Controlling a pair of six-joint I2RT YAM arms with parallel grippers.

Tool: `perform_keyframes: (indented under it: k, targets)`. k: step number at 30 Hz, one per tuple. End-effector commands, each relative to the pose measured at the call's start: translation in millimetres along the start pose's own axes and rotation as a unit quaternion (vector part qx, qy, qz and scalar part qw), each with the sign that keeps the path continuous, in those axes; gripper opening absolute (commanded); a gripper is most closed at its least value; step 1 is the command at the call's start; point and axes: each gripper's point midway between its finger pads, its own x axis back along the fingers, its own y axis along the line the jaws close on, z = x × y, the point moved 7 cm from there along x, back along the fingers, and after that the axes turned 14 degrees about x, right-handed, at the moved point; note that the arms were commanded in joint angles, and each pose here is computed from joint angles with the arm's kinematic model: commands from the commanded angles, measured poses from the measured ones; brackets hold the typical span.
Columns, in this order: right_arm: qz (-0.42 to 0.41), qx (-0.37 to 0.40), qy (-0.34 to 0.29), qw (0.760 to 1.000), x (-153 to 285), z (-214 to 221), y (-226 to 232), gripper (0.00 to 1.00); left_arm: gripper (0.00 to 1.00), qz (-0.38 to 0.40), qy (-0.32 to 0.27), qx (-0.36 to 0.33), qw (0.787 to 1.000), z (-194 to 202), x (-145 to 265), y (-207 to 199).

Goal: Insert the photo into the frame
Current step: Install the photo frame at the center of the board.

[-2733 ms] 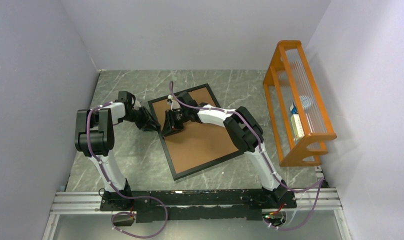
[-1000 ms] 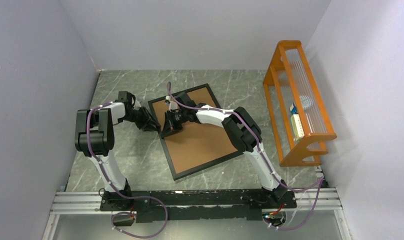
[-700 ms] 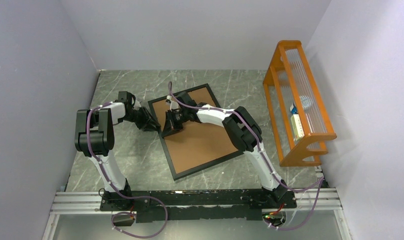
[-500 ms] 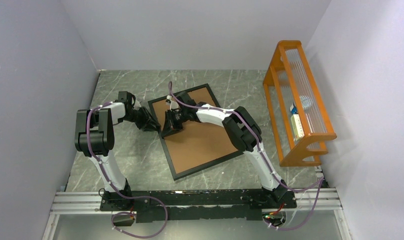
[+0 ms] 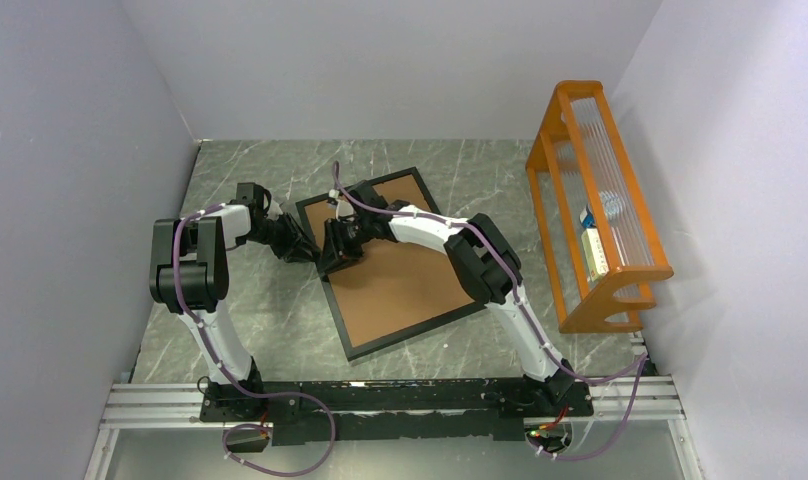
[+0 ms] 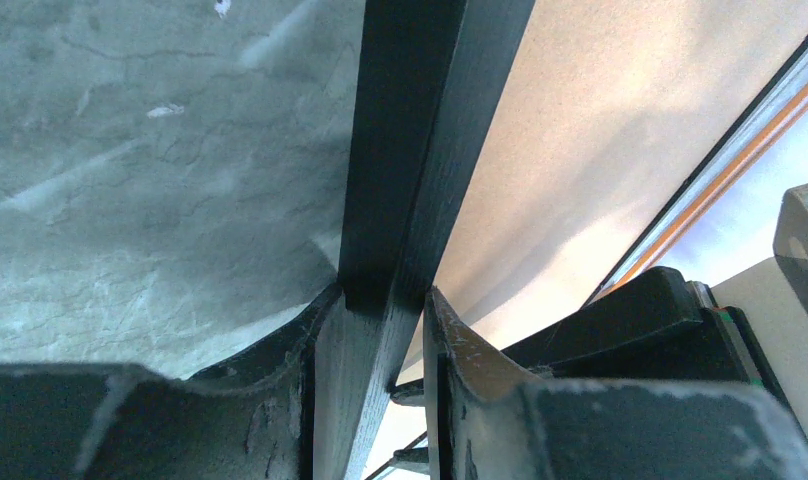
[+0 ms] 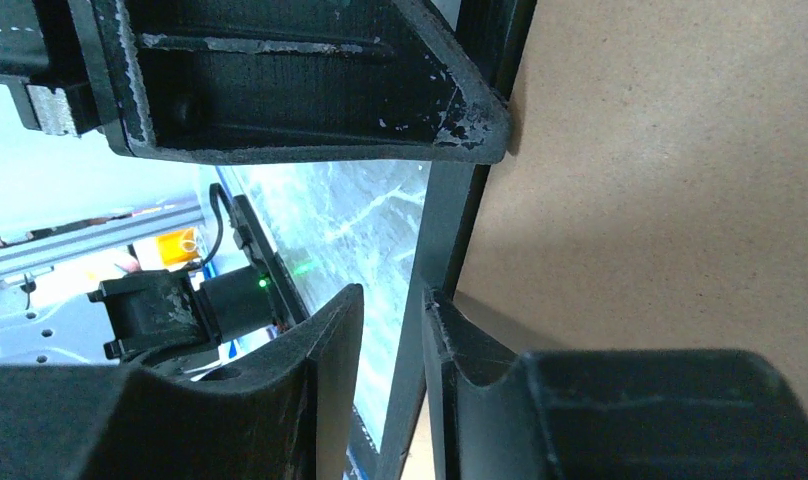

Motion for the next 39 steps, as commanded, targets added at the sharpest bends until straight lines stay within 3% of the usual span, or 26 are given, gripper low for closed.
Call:
perform_keyframes:
  k: [1,21,29,32,36,39]
  targets:
    - [0.23,-0.053,0.08,0.968,-8.1,62.9,-112.9,0.36,0.19,-0.071,0.009,0.016,0.997,9.9,-7.8,27.5]
    - [0.272,-0.058,0.126,0.952,11.4,95.7,-135.6,0.38,0.17,-0.121,0.001,0.024,0.992,5.8,-7.1,36.5]
    - [0.256,-0.029,0.064,0.964,31.0,58.6,-102.7,0.38,0.2,-0.087,0.007,0.016,0.996,6.3,-2.8,24.2]
    - [0.218,-0.008,0.022,0.976,45.6,40.3,-71.3,0.38,0.29,-0.058,0.011,0.002,0.998,7.8,3.8,11.8]
    - [0.135,0.034,-0.033,0.99,63.0,32.1,-25.4,0.39,0.54,-0.01,0.007,-0.029,1.0,13.1,18.7,-5.9]
    - [0.066,0.079,-0.021,0.994,60.3,42.7,-0.1,0.37,0.7,0.01,0.008,-0.047,0.999,21.0,27.4,-12.7]
